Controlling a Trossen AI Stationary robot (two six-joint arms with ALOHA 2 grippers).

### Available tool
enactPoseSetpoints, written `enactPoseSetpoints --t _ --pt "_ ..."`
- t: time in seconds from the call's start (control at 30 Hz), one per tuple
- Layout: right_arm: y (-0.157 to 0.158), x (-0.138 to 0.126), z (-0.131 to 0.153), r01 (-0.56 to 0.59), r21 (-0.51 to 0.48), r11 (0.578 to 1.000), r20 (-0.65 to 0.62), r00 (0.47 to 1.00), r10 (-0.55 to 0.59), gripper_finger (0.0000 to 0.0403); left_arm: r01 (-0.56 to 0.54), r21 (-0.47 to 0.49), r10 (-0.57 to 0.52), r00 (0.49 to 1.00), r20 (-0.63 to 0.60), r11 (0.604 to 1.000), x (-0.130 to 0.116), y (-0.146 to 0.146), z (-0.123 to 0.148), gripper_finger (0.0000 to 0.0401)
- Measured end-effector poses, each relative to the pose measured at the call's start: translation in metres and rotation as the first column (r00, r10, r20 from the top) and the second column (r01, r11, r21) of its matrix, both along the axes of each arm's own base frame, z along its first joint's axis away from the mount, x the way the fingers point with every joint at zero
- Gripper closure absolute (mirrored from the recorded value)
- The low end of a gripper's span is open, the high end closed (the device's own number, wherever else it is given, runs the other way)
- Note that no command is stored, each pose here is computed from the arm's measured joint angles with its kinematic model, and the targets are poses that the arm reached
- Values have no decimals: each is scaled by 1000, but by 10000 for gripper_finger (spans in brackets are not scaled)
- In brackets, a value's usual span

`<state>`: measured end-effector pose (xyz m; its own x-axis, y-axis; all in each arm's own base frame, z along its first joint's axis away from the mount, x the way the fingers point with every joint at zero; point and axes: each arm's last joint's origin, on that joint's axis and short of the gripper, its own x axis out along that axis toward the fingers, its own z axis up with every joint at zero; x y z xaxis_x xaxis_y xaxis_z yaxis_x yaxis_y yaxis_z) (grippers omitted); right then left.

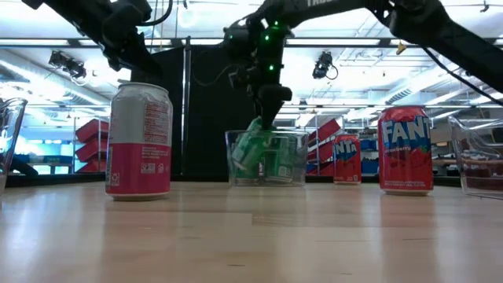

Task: Sort soda cans
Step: Put the green soda can into the top transparent bin

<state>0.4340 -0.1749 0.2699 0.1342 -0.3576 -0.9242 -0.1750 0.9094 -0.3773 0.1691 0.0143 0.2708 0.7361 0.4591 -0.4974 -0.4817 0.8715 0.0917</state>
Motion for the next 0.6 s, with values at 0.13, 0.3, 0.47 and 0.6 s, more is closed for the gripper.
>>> enactPoseSetpoints --t 0.13,0.3,0.47,0.6 --pt "-5 3 -12 12 11 1000 -22 1000 -11 149 5 -3 -5 1000 -1 1000 0 0 0 400" --pt "-7 5 -15 13 36 999 18 1000 -14 149 6 -1 -6 1000 -5 1000 0 0 -2 400" --pt "-9 9 -14 6 46 999 65 998 -9 148 15 -6 -15 1000 -6 1000 1 0 -8 400" --pt "-11 13 -13 2 61 998 127 992 -10 136 14 -10 -15 1000 -5 1000 1 0 -10 400"
